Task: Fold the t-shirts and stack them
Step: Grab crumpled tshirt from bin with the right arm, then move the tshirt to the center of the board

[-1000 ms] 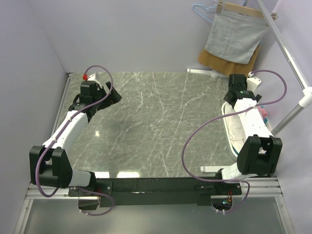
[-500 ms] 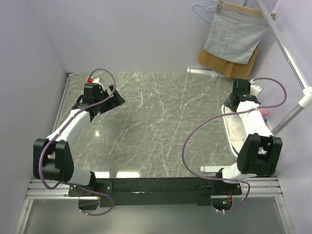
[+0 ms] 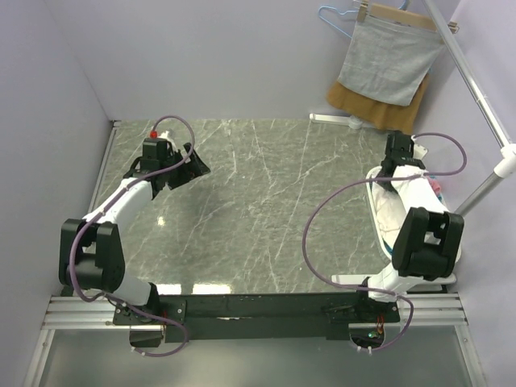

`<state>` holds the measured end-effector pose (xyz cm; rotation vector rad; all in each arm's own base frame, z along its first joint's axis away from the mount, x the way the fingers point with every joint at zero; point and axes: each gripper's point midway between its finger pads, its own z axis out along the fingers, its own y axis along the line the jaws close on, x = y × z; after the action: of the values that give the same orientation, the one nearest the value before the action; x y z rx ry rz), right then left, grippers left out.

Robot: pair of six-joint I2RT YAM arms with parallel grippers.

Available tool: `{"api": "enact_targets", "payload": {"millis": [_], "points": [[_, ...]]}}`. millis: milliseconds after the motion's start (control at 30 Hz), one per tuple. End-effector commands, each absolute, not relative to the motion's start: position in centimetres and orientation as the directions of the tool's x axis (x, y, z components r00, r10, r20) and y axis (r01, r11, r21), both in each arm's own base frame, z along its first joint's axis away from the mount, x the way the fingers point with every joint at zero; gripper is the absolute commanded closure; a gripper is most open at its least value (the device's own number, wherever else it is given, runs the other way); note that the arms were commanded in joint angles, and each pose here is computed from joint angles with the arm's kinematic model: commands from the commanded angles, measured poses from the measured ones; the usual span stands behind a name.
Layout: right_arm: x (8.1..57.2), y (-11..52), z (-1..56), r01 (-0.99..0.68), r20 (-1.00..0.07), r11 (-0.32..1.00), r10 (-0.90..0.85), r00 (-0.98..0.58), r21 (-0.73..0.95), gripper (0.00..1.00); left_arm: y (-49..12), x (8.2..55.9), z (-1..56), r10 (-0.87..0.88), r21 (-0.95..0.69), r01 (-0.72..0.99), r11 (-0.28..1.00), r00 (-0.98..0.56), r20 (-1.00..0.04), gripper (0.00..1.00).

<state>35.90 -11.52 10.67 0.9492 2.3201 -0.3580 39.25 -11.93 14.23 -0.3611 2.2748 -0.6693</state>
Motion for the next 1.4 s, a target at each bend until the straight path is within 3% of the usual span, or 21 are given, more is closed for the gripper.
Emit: {"api": "enact_targets", "payload": {"millis": [0, 133, 167, 233, 267, 333, 533, 700, 833, 933, 1133, 1367], "points": [[37.5, -8.9, 16.9, 0.592, -0.732, 0.792, 0.492, -0.471, 0.151, 1.00, -12.8, 40.0, 15.0, -0.439, -0.592, -0.016, 0.806, -0.688, -0.578, 0.09], [37.4, -5.0, 24.6, 0.407, -0.842, 0.881, 0.399, -0.364, 0.241, 1.00, -13.0, 40.2, 15.3, -0.440, -0.603, -0.003, 0.798, -0.686, -0.579, 0.22], [37.3, -4.2, 26.6, 0.362, -0.868, 0.900, 0.368, -0.334, 0.243, 1.00, -13.0, 40.2, 15.4, -0.441, -0.602, -0.002, 0.798, -0.684, -0.581, 0.34], [36.3, -2.1, 30.7, 0.269, -0.909, 0.930, 0.321, -0.267, 0.250, 1.00, -13.0, 40.1, 15.6, -0.444, -0.603, -0.004, 0.798, -0.681, -0.582, 0.46], [35.9, -1.8, 32.9, 0.244, -0.925, 0.940, 0.297, -0.236, 0.239, 1.00, -13.0, 40.1, 15.6, -0.444, -0.603, -0.004, 0.798, -0.681, -0.582, 0.57], [34.9, 0.6, 36.6, 0.130, -0.944, 0.960, 0.270, -0.188, 0.248, 1.00, -13.0, 40.1, 15.8, -0.446, -0.605, -0.007, 0.796, -0.681, -0.581, 0.61], [31.6, 3.7, 42.8, -0.050, -0.969, 0.970, 0.234, -0.078, 0.238, 1.00, -13.0, 40.1, 16.2, -0.449, -0.610, -0.003, 0.792, -0.679, -0.580, 0.55], [28.6, 7.7, 48.1, -0.321, -0.969, 0.920, 0.247, 0.024, 0.227, 1.00, -13.0, 40.0, 16.3, -0.456, -0.614, -0.006, 0.789, -0.676, -0.579, 0.52], [26.4, 12.6, 52.2, -0.594, -0.965, 0.782, 0.261, 0.031, 0.192, 1.00, -13.1, 40.1, 16.5, -0.463, -0.620, -0.007, 0.785, -0.672, -0.579, 0.51], [25.9, 16.9, 52.8, -0.749, -0.969, 0.631, 0.241, -0.058, 0.202, 1.00, -13.0, 40.2, 16.6, -0.471, -0.622, -0.013, 0.783, -0.665, -0.580, 0.48], [28.1, 22.9, 49.6, -0.821, -0.960, 0.498, 0.178, -0.217, 0.278, 1.00, -12.2, 39.8, 17.0, -0.483, -0.602, -0.044, 0.797, -0.645, -0.593, 0.43], [33.1, 26.3, 36.9, -0.675, -0.874, 0.594, 0.105, -0.475, 0.438, 1.00, -9.5, 38.9, 18.3, -0.512, -0.539, -0.136, 0.831, -0.565, -0.647, 0.30]]}}
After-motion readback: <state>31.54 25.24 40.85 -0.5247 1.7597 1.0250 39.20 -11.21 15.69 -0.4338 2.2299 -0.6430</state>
